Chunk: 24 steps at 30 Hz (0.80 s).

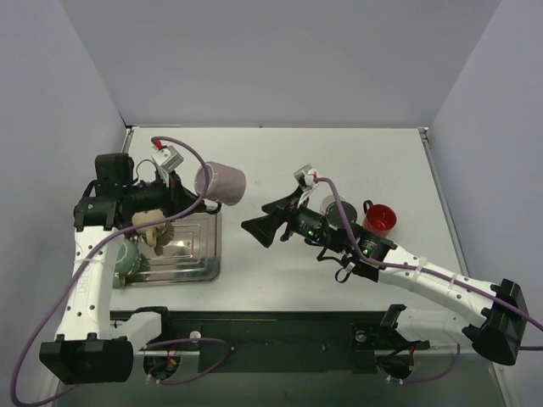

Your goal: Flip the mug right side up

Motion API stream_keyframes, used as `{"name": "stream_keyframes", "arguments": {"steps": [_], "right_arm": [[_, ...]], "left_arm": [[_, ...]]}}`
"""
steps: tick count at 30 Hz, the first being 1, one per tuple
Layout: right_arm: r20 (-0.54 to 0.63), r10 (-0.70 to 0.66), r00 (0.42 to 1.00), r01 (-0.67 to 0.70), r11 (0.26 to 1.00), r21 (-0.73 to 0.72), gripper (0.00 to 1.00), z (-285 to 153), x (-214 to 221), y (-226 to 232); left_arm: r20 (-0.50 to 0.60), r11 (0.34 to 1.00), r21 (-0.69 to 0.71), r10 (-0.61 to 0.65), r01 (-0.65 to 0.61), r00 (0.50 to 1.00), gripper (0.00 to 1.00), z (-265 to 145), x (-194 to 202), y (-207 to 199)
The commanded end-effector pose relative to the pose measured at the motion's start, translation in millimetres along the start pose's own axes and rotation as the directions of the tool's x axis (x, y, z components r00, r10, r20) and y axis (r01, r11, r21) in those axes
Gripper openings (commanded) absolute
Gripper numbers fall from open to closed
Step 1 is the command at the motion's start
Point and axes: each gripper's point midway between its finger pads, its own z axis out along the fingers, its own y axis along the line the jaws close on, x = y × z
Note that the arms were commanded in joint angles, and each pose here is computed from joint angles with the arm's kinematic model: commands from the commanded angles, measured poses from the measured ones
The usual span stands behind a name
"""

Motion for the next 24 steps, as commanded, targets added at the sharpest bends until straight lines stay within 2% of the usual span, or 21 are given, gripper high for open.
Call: {"name": "stream_keyframes", "arguments": {"steps": [1, 5, 9, 14, 17, 18, 19, 20, 21, 22, 23, 24], "right_arm": [[0.368, 0.139, 0.919, -0.004, 0.939, -0.344, 0.90, -12.5, -112.4, 84.6], [0.385, 0.149, 0.911, -0.006, 0.938, -0.348, 0.88, -3.3, -125.1, 89.5], [0.361, 0.187, 0.913, -0.042, 0.926, -0.375, 0.85, 10.4, -125.4, 92.8], [0.338, 0.255, 0.906, -0.073, 0.881, -0.467, 0.79, 10.1, -133.0, 110.3], [0.309, 0.285, 0.908, -0.107, 0.868, -0.485, 0.79, 13.1, -129.7, 110.9], [0.305, 0.285, 0.908, -0.116, 0.874, -0.473, 0.79, 13.7, -124.3, 106.8], [0.324, 0.282, 0.903, -0.115, 0.886, -0.449, 0.79, 13.1, -125.4, 101.5], [0.318, 0.276, 0.907, -0.145, 0.913, -0.381, 0.79, 19.2, -115.9, 86.0], [0.324, 0.249, 0.913, -0.138, 0.934, -0.328, 0.79, 21.1, -112.8, 76.3], [0.290, 0.233, 0.928, -0.178, 0.963, -0.204, 0.79, 31.2, -95.7, 52.2], [0.276, 0.215, 0.937, -0.182, 0.973, -0.141, 0.79, 38.5, -84.7, 39.2], [0.265, 0.221, 0.939, -0.201, 0.975, -0.098, 0.79, 45.6, -73.7, 28.1]], "left_arm": [[0.046, 0.954, 0.296, -0.063, 0.047, 0.997, 0.00, 2.7, -24.5, -78.0], [0.076, 0.932, 0.362, -0.022, -0.007, 0.997, 0.00, -1.2, -29.4, -100.7], [0.093, 0.870, 0.492, -0.070, 0.016, 0.993, 0.00, -12.0, -34.6, -125.9], [0.161, 0.860, 0.510, -0.090, -0.005, 0.983, 0.00, -6.4, -42.7, -123.0], [0.158, 0.871, 0.492, -0.103, 0.012, 0.982, 0.00, -4.8, -45.3, -119.9], [0.177, 0.884, 0.467, -0.064, -0.027, 0.982, 0.00, -3.0, -45.2, -115.9], [0.143, 0.919, 0.391, -0.105, 0.041, 0.984, 0.00, 2.0, -42.1, -104.5], [0.147, 0.952, 0.306, -0.073, 0.025, 0.986, 0.00, 7.7, -40.0, -88.9], [0.074, 0.979, 0.156, -0.141, 0.128, 0.987, 0.00, 16.9, -26.5, -61.0], [0.038, 0.993, 0.057, -0.108, 0.106, 0.993, 0.00, 21.0, -16.8, -40.1], [-0.073, 0.985, -0.035, -0.174, 0.172, 0.982, 0.00, 26.0, 11.2, -19.9], [-0.126, 0.989, -0.057, -0.141, 0.135, 0.982, 0.00, 26.0, 27.4, -9.3]]}}
